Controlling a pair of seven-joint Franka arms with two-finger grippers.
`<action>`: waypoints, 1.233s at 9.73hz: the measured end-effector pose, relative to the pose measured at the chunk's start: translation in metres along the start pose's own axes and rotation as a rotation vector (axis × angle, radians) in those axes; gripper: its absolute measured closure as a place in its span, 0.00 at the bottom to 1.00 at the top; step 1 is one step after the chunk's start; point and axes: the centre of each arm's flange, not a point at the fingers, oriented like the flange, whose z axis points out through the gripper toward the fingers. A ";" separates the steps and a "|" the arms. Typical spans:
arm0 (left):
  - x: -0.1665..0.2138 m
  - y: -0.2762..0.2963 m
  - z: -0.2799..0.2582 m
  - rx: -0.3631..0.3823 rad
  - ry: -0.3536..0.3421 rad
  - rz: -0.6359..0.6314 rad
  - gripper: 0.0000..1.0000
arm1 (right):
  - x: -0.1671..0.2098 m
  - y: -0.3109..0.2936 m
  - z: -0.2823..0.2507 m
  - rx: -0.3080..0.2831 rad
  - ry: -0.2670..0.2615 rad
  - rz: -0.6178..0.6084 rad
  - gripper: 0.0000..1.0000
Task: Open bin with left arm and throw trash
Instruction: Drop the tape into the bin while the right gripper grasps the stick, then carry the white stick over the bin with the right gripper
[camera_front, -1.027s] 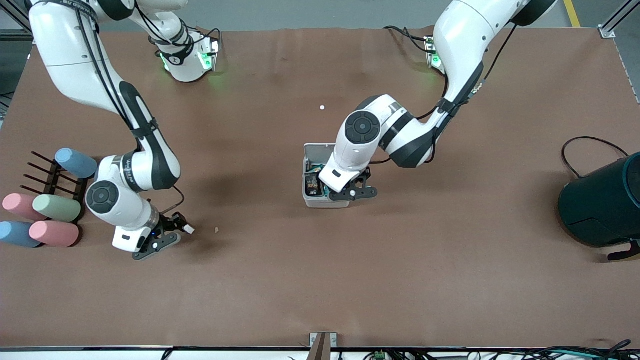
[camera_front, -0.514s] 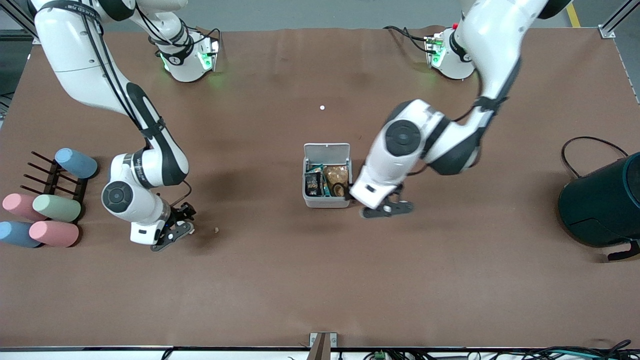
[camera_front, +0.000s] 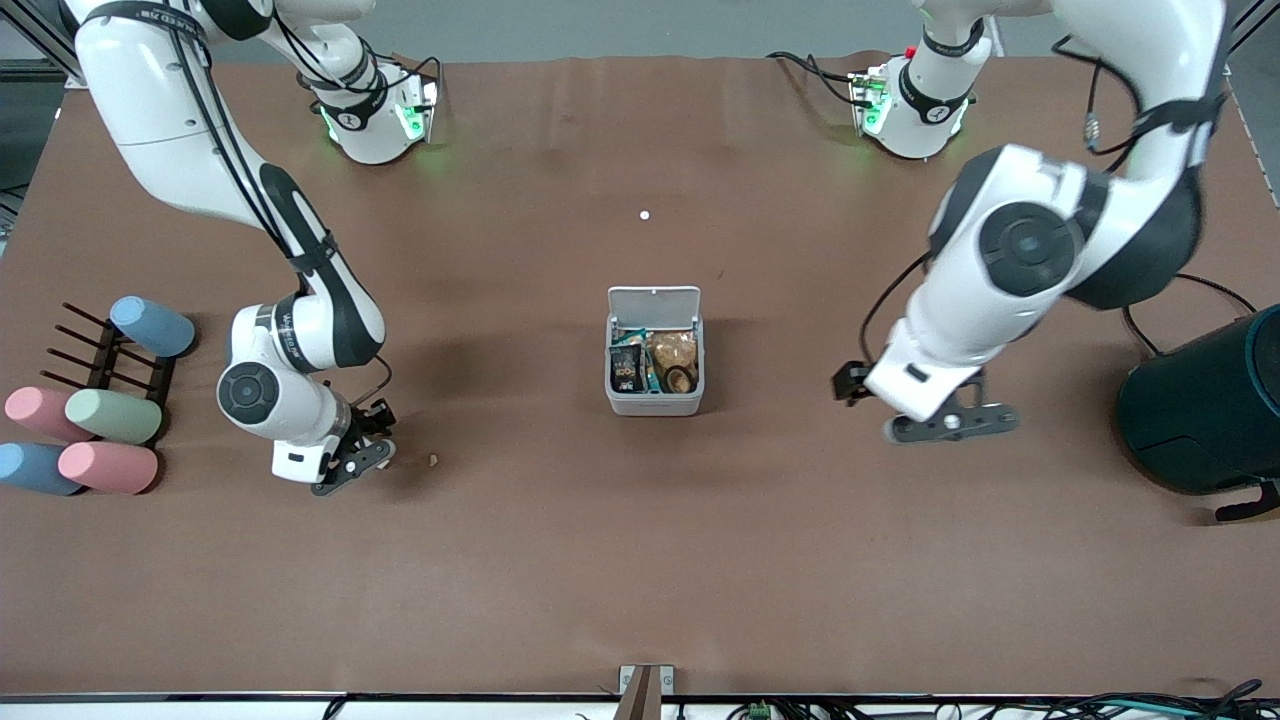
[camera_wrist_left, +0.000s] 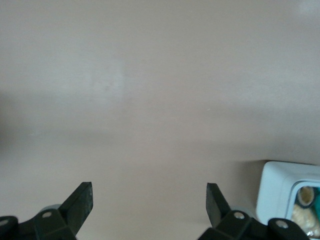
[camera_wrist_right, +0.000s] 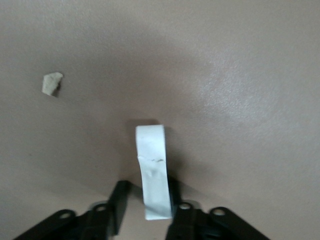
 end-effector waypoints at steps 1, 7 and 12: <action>-0.004 -0.013 -0.020 -0.003 0.004 0.017 0.00 | 0.002 -0.007 -0.001 0.000 -0.004 0.035 0.80; -0.039 -0.190 -0.142 -0.043 0.003 0.080 0.00 | 0.071 -0.122 -0.093 0.031 0.081 0.439 0.80; -0.038 -0.214 -0.134 -0.039 -0.018 0.150 0.00 | 0.099 -0.338 -0.197 0.180 0.125 0.685 0.80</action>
